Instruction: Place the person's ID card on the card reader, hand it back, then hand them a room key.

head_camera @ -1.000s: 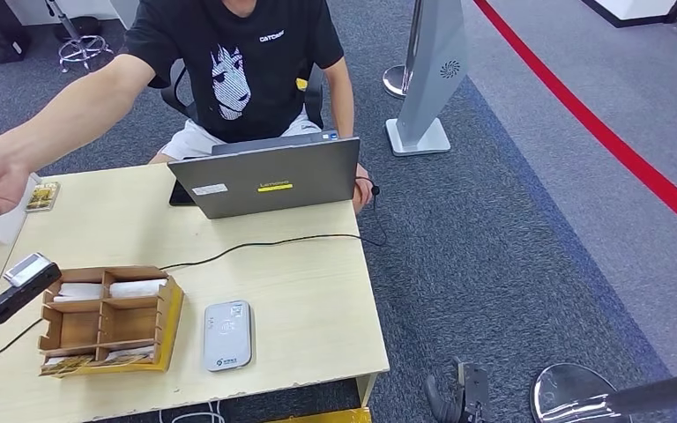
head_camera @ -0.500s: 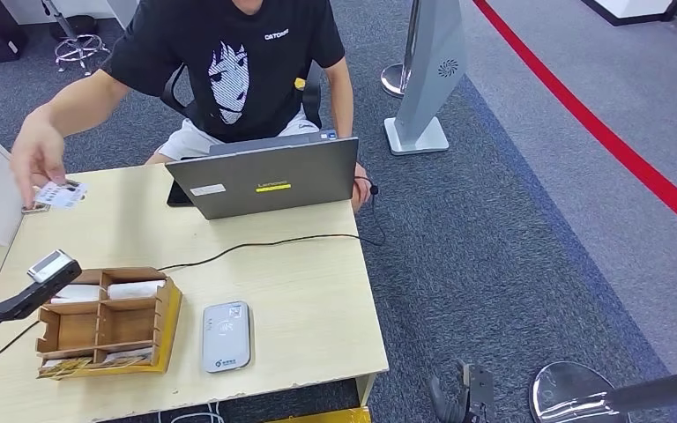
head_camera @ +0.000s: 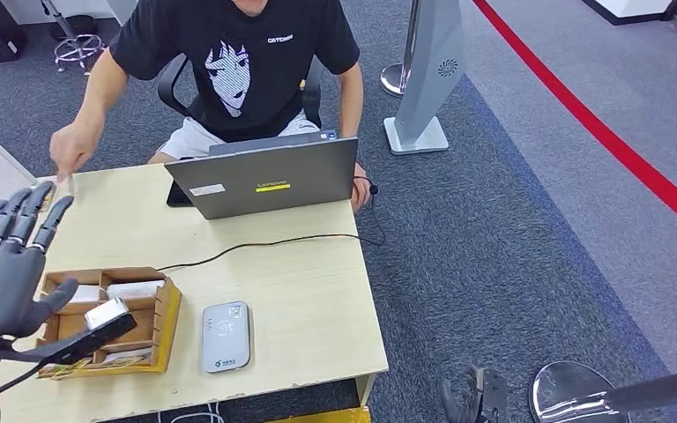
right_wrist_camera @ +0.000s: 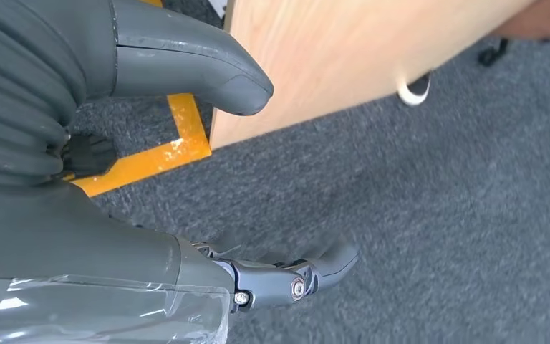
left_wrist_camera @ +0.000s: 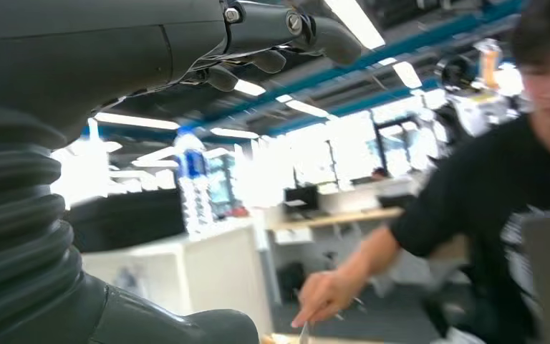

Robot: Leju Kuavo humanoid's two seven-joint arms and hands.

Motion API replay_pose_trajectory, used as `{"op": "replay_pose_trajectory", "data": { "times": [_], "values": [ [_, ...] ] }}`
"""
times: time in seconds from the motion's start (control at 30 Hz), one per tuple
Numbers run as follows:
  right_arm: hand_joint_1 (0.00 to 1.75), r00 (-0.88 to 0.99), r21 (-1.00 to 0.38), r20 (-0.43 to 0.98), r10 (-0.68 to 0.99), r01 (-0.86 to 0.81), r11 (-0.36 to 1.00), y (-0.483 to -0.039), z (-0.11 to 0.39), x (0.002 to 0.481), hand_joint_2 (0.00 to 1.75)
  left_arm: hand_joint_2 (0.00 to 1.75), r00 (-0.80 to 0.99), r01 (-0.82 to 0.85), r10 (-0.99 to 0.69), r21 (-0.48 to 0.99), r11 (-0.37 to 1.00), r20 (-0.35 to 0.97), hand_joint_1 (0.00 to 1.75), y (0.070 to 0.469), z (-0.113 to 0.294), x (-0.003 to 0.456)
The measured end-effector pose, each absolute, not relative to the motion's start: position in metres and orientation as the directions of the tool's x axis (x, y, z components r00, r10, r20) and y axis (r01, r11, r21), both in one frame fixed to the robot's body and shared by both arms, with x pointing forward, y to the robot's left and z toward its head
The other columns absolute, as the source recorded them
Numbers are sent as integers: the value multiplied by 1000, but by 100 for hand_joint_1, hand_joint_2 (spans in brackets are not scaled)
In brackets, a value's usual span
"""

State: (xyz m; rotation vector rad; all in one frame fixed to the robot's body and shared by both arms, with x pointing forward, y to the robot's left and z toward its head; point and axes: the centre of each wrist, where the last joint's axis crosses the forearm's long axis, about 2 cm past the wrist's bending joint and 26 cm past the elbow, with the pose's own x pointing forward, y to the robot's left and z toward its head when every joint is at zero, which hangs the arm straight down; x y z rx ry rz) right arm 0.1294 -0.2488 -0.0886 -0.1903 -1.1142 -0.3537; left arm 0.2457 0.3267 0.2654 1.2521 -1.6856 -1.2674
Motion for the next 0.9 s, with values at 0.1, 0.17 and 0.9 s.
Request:
{"op": "replay_pose_trajectory", "data": {
  "times": [0.1, 0.17, 0.9],
  "values": [
    [0, 394, 22, 899, -191, 394, 919, -254, -90, 125, 175, 175, -392, -203, -920, 976, 80, -6, 0, 322, 254, 236],
    [0, 393, 22, 898, -197, 407, 913, -257, -91, 123, 175, 175, -432, -131, -902, 988, 84, 20, 0, 320, 244, 228],
    [0, 376, 33, 900, -219, 441, 897, -270, -92, 114, 175, 175, -517, 69, -854, 997, 34, 65, 0, 309, 212, 191]
  ]
}}
